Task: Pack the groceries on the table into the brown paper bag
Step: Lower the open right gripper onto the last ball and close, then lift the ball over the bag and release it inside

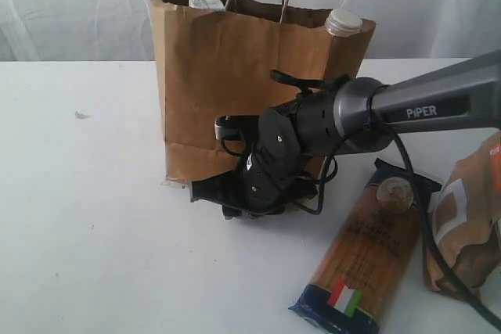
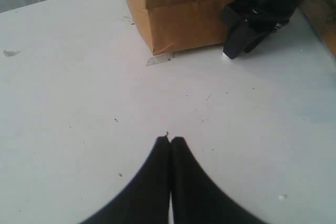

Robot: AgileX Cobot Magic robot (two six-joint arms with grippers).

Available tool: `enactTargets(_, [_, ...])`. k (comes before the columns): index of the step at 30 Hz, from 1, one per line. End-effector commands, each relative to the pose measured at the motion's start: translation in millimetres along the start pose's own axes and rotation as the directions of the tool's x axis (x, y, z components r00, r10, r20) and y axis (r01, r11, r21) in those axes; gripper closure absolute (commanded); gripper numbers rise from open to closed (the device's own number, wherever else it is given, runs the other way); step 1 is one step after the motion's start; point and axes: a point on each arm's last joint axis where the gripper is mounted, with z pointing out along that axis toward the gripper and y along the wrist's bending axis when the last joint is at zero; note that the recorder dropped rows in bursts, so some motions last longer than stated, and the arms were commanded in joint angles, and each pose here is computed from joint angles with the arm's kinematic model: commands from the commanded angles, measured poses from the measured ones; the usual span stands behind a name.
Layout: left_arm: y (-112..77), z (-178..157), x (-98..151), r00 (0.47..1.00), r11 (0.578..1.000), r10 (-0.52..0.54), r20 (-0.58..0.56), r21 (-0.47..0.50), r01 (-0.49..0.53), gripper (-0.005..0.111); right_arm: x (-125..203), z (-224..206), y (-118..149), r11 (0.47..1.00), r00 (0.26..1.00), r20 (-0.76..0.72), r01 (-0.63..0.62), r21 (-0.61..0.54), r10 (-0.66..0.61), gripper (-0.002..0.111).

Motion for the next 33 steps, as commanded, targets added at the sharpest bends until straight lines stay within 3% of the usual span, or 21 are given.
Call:
enactTargets(1, [-0.1, 0.2, 1.6, 1.000, 1.000, 0.005, -0.003, 0.000, -0.005, 0.107, 5.3, 5.7, 3.9, 0.999, 0.999, -0.021, 0.032, 0.006, -0.032, 0.068])
enactTargets(20, [-0.1, 0.2, 1.6, 1.000, 1.000, 0.005, -0.003, 0.000, -0.005, 0.107, 6.0, 8.0, 12.9, 0.998, 0.999, 0.019, 0.051, -0.021, -0.051, 0.068])
enactTargets(27, [-0.1, 0.2, 1.6, 1.000, 1.000, 0.005, -0.003, 0.000, -0.005, 0.107, 15.4, 23.7, 7.0, 0.999, 0.997, -0.059, 0.050, 0.017, -0.049, 0.069])
enactTargets(30, [-0.1, 0.2, 1.6, 1.000, 1.000, 0.005, -0.003, 0.000, -0.005, 0.107, 17.6, 24.1, 5.9, 0.998, 0.995, -0.082, 0.051, 0.027, -0.048, 0.078])
enactTargets(33, [-0.1, 0.2, 1.6, 1.000, 1.000, 0.005, -0.003, 0.000, -0.005, 0.107, 18.6, 21.6, 5.7, 0.998, 0.994, -0.098, 0.052, 0.034, -0.048, 0.094])
